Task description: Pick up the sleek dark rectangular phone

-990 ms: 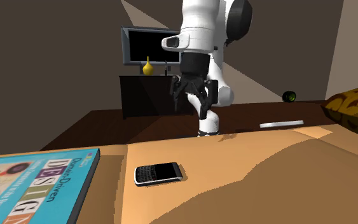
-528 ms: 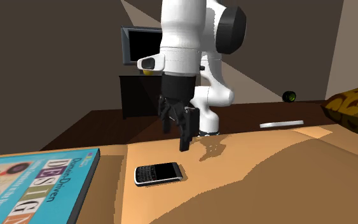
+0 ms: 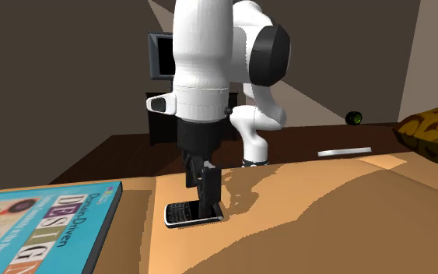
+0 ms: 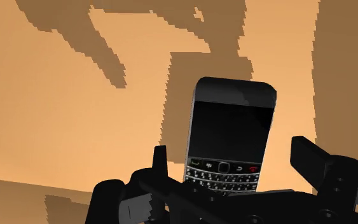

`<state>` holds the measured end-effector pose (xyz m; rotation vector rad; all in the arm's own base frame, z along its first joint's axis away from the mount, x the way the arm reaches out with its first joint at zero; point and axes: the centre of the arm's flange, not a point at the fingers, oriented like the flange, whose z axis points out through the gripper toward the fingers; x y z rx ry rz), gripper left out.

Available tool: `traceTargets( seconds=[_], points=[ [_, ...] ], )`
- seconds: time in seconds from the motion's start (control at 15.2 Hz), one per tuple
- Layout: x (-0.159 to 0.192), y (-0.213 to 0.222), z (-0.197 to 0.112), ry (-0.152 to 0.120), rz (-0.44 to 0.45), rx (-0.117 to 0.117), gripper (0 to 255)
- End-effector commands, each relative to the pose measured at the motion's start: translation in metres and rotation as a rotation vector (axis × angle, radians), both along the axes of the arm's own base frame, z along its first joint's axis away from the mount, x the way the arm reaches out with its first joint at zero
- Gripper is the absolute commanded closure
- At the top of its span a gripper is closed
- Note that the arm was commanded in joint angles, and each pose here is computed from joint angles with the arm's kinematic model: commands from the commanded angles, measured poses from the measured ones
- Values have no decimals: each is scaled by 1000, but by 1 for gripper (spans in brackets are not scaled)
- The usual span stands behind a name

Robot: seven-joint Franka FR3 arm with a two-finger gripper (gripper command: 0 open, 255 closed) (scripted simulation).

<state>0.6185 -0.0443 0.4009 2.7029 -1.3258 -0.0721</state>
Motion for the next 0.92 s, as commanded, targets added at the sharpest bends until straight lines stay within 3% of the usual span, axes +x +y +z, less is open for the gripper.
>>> traceTargets(
  seconds=[0.0,0.26,0.33,0.86],
  points=[
    [0,1,-11,0,-1,0,0],
    [0,1,-25,0,-1,0,0],
    [1,0,-24,0,-1,0,255],
    [0,1,-25,0,-1,0,255]
  ],
)
